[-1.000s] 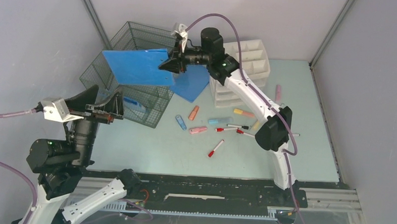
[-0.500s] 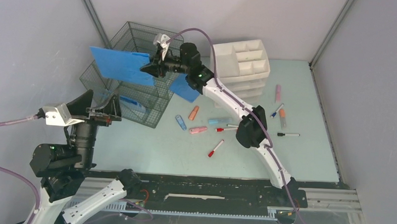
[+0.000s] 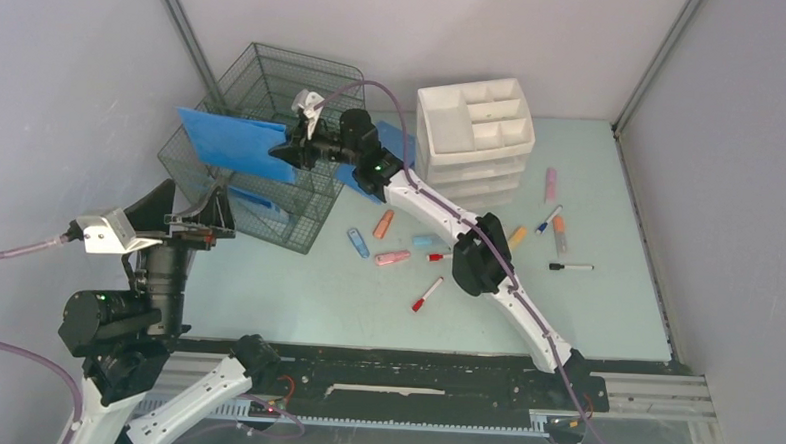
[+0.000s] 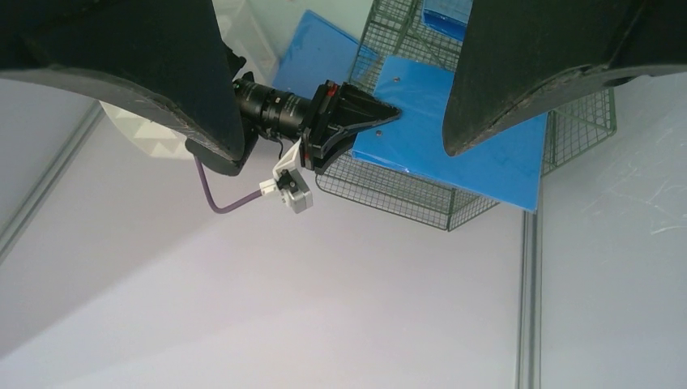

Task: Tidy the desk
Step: Place the folder in the storage box.

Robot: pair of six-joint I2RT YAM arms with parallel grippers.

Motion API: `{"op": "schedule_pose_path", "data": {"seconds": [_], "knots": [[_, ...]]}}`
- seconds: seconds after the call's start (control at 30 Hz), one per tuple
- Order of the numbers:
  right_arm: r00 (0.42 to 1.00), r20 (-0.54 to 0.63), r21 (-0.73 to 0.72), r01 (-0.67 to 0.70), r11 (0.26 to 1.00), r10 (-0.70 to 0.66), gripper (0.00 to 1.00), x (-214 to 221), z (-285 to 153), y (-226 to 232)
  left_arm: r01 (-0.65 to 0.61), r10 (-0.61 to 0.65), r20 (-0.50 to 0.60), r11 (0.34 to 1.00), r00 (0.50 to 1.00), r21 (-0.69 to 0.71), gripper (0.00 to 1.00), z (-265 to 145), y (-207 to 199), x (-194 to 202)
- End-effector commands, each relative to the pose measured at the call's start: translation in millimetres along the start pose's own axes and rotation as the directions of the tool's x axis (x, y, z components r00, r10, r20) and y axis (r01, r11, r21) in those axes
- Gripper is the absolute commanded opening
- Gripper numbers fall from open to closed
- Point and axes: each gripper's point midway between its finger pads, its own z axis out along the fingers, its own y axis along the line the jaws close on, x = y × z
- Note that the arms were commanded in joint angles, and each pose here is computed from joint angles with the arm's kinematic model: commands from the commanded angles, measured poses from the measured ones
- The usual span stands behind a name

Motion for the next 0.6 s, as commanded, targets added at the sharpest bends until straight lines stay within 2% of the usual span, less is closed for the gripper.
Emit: {"op": "schedule_pose_path", "data": {"seconds": [0.0, 0.3, 0.57], "knots": [[0.991, 0.114, 0.04, 0.07, 0.997, -0.075, 0.0, -35, 6, -4, -0.029, 0.029, 0.003, 0.999, 1.0, -0.016, 1.0, 5, -1, 4], [0.992, 0.117, 0.072, 0.028, 0.997, -0.036, 0.0, 0, 16, -10, -0.04, 0.04, -0.002, 0.999, 0.999, -0.02, 1.0, 10, -3, 8], [0.992, 0.113, 0.08, -0.068, 0.994, 0.059, 0.0, 28, 24, -4, -0.044, 0.044, -0.002, 0.999, 0.999, -0.023, 1.0, 13, -4, 13]]}}
